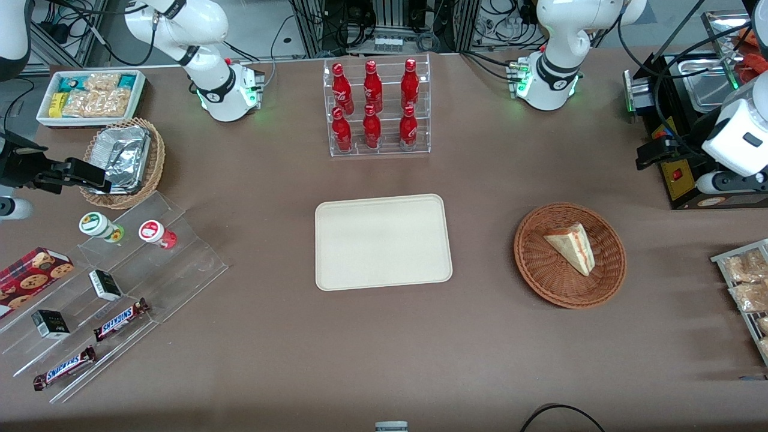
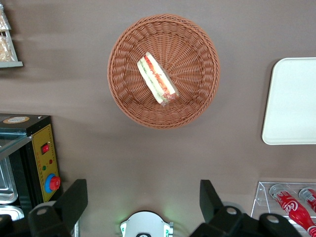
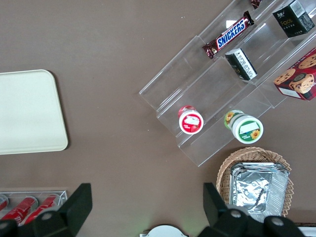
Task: Place sandwich from basket to tray
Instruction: 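Move the left gripper over the wicker basket above the wrapped sandwich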
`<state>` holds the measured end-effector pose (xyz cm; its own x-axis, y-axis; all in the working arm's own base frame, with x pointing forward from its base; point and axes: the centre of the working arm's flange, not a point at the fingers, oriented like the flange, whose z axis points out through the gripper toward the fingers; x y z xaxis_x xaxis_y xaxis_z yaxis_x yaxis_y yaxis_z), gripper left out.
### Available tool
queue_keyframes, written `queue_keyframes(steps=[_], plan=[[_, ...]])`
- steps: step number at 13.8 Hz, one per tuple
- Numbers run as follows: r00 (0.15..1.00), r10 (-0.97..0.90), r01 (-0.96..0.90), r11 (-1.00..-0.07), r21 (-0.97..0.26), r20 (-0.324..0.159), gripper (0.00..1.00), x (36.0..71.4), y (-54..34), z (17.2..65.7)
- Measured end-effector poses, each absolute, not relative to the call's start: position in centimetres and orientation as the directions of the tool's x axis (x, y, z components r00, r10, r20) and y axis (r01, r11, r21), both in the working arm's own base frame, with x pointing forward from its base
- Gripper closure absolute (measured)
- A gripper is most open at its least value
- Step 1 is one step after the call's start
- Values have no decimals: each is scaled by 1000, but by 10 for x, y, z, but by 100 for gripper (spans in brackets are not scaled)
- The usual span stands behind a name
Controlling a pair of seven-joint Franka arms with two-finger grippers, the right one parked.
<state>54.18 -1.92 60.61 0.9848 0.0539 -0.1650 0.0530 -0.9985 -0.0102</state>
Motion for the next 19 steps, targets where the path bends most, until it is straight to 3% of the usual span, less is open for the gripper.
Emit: queue_keyframes(steps=[7, 12, 19], plan=[[984, 50, 49, -999, -9, -169, 0, 557, -22, 586], [970, 45, 44, -999, -11, -239, 0, 602, -26, 490], [974, 48, 48, -999, -10, -221, 0, 605, -26, 407]])
